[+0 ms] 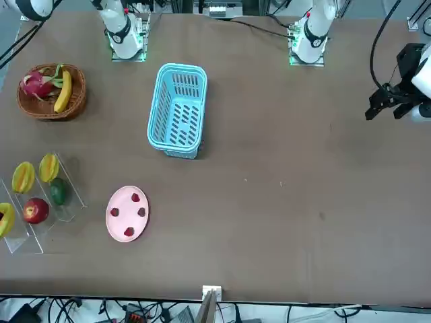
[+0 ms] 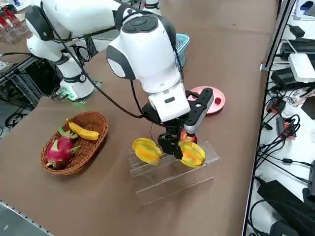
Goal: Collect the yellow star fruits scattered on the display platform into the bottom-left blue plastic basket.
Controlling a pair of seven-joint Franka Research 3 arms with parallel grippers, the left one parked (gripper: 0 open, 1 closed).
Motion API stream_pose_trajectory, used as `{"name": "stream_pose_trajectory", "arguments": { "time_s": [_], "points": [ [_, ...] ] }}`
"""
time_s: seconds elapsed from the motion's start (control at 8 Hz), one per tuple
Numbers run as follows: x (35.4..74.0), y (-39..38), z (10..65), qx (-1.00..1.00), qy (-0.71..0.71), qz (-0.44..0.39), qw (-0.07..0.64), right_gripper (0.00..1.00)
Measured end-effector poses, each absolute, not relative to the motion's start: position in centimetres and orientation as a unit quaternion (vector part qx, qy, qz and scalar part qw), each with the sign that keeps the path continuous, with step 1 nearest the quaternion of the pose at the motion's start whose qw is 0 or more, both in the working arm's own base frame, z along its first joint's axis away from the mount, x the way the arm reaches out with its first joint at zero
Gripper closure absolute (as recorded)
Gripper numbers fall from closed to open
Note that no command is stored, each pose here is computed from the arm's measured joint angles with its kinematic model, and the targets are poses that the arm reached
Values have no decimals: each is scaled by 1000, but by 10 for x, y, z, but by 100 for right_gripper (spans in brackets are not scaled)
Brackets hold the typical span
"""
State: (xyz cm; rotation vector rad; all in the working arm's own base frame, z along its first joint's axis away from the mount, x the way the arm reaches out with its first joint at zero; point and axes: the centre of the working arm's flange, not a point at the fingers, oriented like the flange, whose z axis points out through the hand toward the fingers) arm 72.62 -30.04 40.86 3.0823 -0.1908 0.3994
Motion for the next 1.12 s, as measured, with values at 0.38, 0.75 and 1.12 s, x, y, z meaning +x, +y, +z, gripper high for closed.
{"name": "stream_pose_trajectory", "arguments": {
  "time_s": [0.38, 0.75, 1.12],
  "points": [
    [729, -300, 396, 990, -61, 128, 13, 0],
    [732, -300, 384, 990, -60, 126, 11, 3],
    [733, -300, 387, 989, -61, 134, 13, 22]
  ]
}}
